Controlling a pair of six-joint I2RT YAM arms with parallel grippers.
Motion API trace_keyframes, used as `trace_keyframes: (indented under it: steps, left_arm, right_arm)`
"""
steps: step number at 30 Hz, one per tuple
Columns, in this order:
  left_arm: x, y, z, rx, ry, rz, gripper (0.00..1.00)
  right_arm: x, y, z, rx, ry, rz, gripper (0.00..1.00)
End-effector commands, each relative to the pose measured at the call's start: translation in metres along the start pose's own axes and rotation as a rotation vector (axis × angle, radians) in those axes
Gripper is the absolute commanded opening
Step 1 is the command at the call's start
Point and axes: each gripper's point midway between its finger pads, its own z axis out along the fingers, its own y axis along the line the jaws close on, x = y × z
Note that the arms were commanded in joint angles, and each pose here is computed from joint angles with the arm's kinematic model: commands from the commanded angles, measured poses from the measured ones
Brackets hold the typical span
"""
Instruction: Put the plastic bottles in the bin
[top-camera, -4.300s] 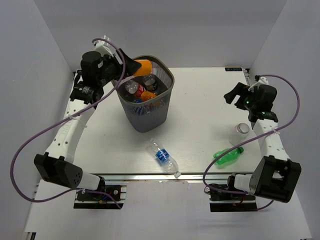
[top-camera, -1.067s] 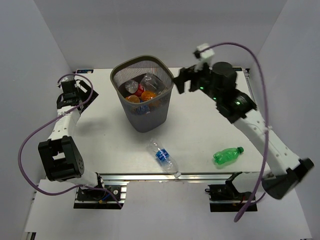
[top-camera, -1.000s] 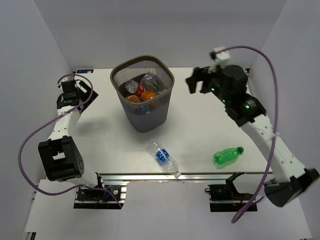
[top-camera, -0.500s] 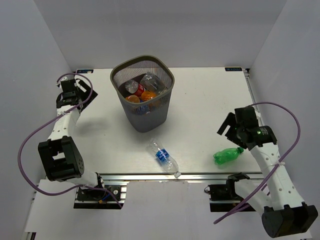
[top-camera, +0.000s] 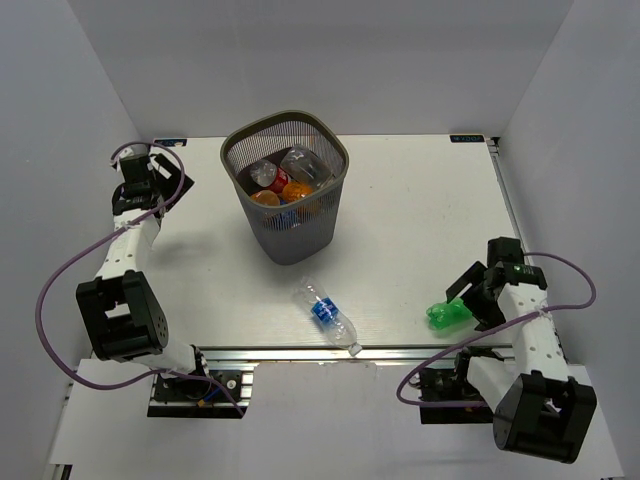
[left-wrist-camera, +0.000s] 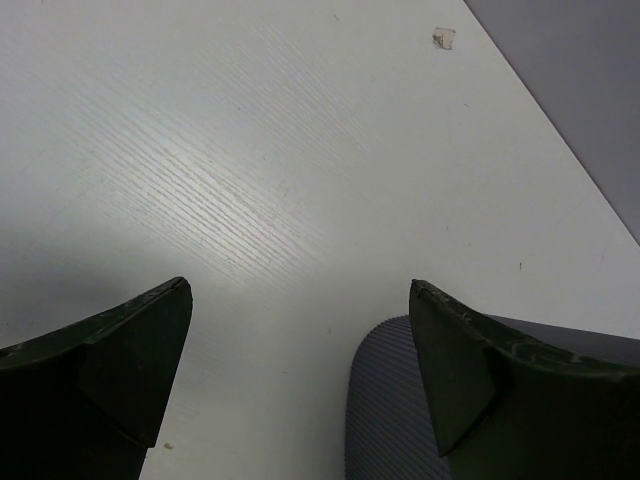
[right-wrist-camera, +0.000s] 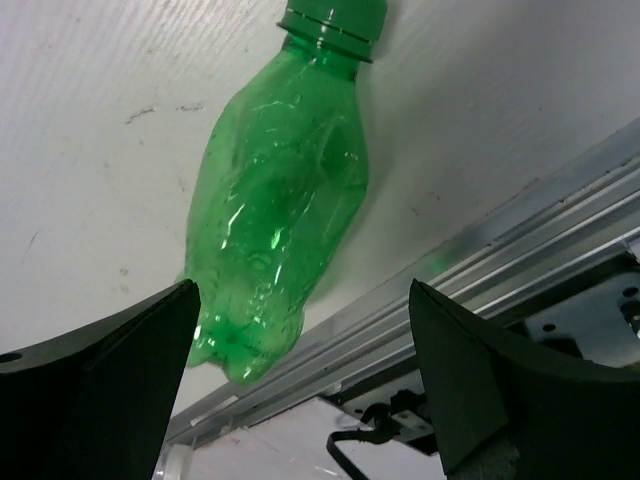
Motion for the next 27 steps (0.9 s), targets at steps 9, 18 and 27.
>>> trace_keyframes:
  steps: [9,18,27]
  left_arm:
    - [-0.015,-0.019,0.002,0.073,-0.032,-0.011,0.98]
    - [-0.01,-0.031,-0.009,0.152,-0.022,-0.039,0.98]
    - [-0.006,-0.04,-0.018,0.203,-0.003,-0.05,0.98]
  right_arm:
    - [-0.037,0.023,0.039,-0.111,-0.18,-0.008,0.82]
    - [-0.092,0.151,-0.076,-0.669,-0.5,-0.348,0.52]
    - [-0.073,0.298,-0.266,-1.177,-0.859,-0.743,0.52]
